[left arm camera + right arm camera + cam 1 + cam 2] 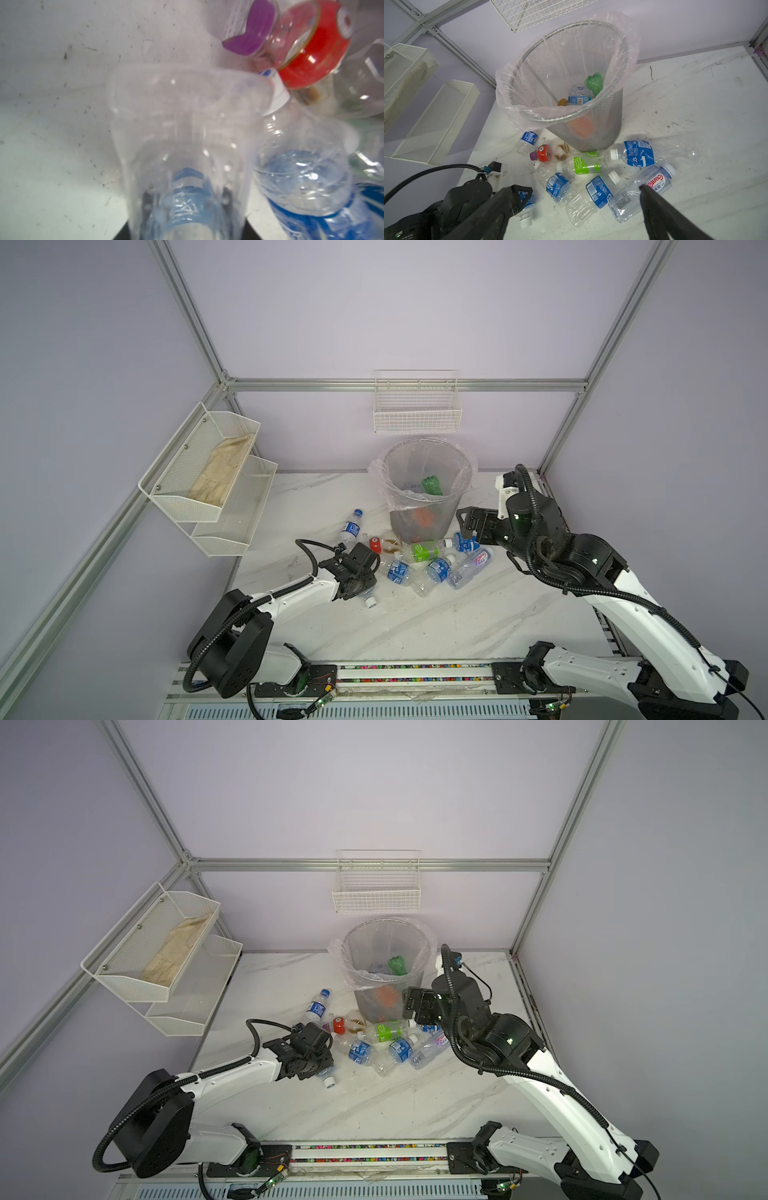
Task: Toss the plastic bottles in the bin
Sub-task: 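Close the left gripper around the clear blue-labelled water bottle, then lift the clear bottle with the left gripper over the wastebasket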
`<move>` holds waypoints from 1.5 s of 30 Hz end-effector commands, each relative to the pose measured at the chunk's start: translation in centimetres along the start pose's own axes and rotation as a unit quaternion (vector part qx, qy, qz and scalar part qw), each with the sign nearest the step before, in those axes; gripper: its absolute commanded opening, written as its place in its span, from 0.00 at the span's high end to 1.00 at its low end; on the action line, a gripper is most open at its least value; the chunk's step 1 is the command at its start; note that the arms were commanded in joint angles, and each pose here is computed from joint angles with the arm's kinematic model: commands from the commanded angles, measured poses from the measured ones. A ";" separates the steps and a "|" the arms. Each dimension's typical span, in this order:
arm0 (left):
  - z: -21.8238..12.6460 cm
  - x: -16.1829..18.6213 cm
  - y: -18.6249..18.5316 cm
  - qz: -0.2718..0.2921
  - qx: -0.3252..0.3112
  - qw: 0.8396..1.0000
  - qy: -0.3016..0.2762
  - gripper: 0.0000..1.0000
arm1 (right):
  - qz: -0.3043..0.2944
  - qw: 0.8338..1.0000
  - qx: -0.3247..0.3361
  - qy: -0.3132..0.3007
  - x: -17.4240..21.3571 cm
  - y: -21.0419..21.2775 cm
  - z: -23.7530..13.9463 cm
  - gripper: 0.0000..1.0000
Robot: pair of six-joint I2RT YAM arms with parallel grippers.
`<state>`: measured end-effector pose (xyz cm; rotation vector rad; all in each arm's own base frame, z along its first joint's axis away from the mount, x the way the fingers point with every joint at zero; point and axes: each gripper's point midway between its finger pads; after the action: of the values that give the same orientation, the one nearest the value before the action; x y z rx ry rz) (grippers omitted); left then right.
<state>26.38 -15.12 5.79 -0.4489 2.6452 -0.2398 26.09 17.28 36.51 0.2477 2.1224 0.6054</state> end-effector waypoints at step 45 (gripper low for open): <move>-51.9 -20.9 -7.7 0.184 0.251 0.751 -0.583 0.70 | 0.019 0.999 0.033 0.014 2.5 -3.0 0.5 0.03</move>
<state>24.90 -11.42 57.32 0.1317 1.4265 -0.3511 25.20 16.43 33.27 0.2917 2.1740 0.5860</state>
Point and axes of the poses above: each gripper's point midway between its finger pads, its own z axis out along the fingers, its own y axis along the line the jaws close on, x = y × z, and after that the axes turned 10 degrees about z, right-handed
